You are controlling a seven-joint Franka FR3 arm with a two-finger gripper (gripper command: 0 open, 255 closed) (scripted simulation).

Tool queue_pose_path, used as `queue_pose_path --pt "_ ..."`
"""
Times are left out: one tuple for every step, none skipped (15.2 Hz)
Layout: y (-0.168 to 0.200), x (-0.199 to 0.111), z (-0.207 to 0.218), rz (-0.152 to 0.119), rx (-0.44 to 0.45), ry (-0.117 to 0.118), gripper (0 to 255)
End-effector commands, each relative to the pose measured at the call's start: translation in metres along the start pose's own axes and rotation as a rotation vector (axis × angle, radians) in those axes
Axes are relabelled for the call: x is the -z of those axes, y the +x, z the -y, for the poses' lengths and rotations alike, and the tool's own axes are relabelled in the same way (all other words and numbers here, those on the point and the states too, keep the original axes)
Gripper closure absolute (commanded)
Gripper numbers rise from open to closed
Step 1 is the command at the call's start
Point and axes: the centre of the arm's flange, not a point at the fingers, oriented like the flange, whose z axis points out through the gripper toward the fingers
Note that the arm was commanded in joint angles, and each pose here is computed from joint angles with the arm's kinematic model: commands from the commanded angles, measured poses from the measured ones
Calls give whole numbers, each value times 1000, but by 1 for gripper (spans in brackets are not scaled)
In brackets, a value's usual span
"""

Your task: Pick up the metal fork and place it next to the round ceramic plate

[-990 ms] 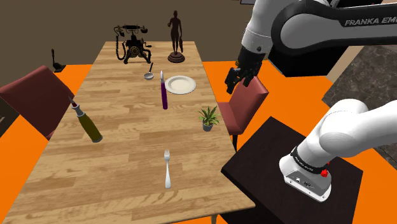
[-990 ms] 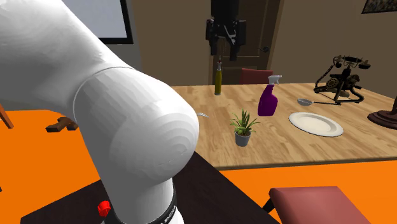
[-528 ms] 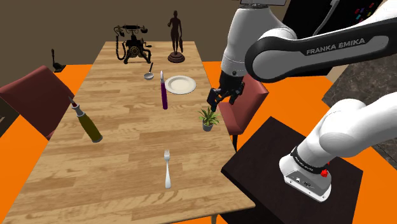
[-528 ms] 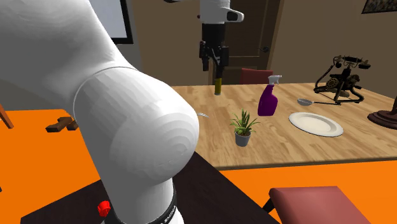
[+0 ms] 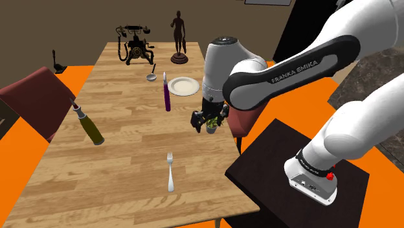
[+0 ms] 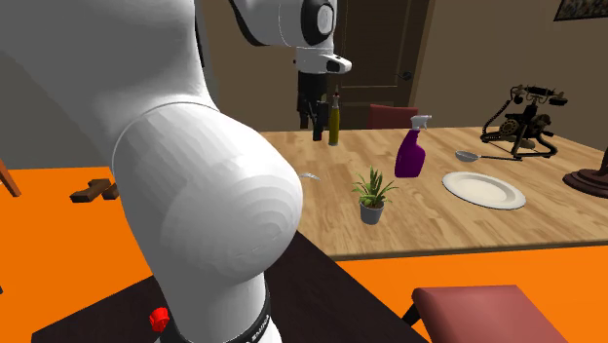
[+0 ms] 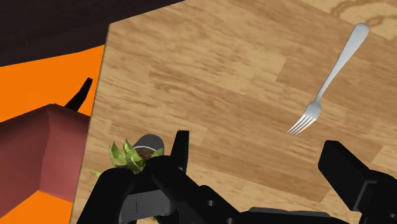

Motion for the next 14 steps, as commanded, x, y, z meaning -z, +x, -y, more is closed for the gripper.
queue_pose_path --pt "1 -20 20 13 -28 1 0" --pt "2 -30 29 19 -40 1 0" --pt "2 -40 38 25 -53 0 0" --pt "3 -50 47 31 -66 0 0" --pt "4 -60 55 37 -79 -1 0" --pt "5 -69 64 43 -92 -1 0" --pt "6 -79 73 49 -104 -2 0" --pt "7 -89 82 55 -117 -3 0" --pt "9 -99 91 60 -130 -3 0" --pt "10 -109 99 66 -143 -4 0" --pt "11 -119 108 72 -155 -4 0" --pt "12 -129 117 78 -168 -5 0" --pt "14 -139 125 84 -181 -6 0" --pt "15 -149 134 90 -194 -6 0"
